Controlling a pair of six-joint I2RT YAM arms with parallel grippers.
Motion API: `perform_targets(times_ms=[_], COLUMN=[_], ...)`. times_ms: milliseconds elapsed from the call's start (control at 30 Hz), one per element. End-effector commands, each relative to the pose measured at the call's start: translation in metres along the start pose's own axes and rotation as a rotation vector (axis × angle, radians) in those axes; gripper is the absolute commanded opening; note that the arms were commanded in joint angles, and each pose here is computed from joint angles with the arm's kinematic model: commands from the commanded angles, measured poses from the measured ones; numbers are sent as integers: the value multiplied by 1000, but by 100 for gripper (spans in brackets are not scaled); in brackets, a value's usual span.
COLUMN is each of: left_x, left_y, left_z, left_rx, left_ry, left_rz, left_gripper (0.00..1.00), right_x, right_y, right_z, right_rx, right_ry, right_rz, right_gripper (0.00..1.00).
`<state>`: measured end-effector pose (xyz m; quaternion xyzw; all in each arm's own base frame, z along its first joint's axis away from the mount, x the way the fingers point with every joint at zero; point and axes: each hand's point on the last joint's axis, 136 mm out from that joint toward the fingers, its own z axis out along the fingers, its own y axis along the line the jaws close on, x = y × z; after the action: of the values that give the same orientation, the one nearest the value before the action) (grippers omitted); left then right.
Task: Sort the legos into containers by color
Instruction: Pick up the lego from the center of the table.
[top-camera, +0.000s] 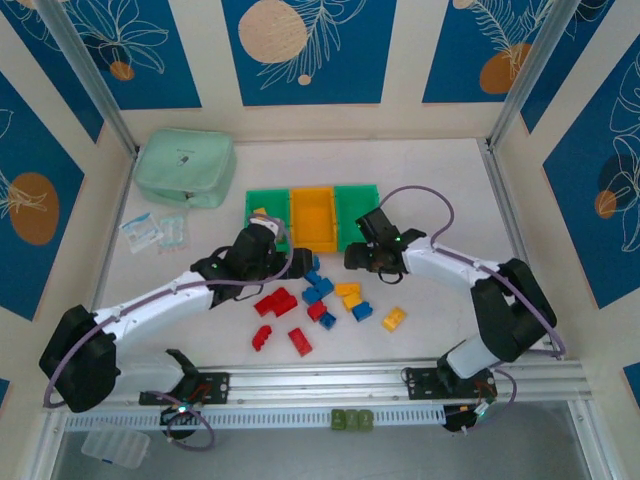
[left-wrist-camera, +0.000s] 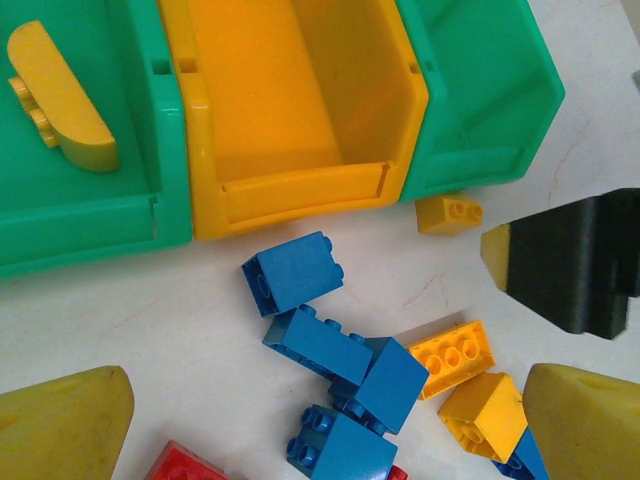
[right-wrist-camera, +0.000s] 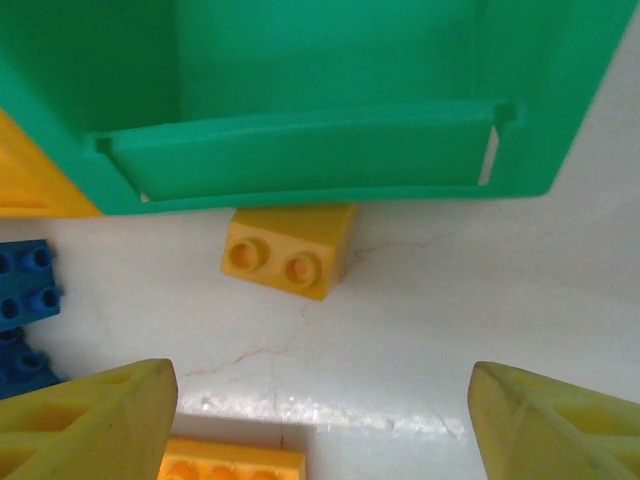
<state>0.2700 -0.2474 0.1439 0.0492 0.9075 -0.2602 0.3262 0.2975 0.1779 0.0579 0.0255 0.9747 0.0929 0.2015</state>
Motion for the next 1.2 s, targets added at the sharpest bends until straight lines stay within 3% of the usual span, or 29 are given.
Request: perform_targets(times_ms=[0, 733, 933, 1167], left_x=[-11, -14, -13, -17], left_y=[-13, -3, -2, -3], left_z=[-2, -10, -11, -18], left_rx=[33, -16, -19, -12], left_ry=[-28, -55, -57, -76], left_rz=[-7, 14, 13, 2], left_gripper=[99, 99, 99, 99], right_x=[-16, -24, -21, -13], right_y=[11, 14, 14, 16], right_z=[4, 42, 37, 14], right_rx=[-14, 55, 68, 110], right_ry=[-46, -47, -58, -83], right_rz=[7, -31, -51, -109], right_gripper=[75, 48, 38, 33])
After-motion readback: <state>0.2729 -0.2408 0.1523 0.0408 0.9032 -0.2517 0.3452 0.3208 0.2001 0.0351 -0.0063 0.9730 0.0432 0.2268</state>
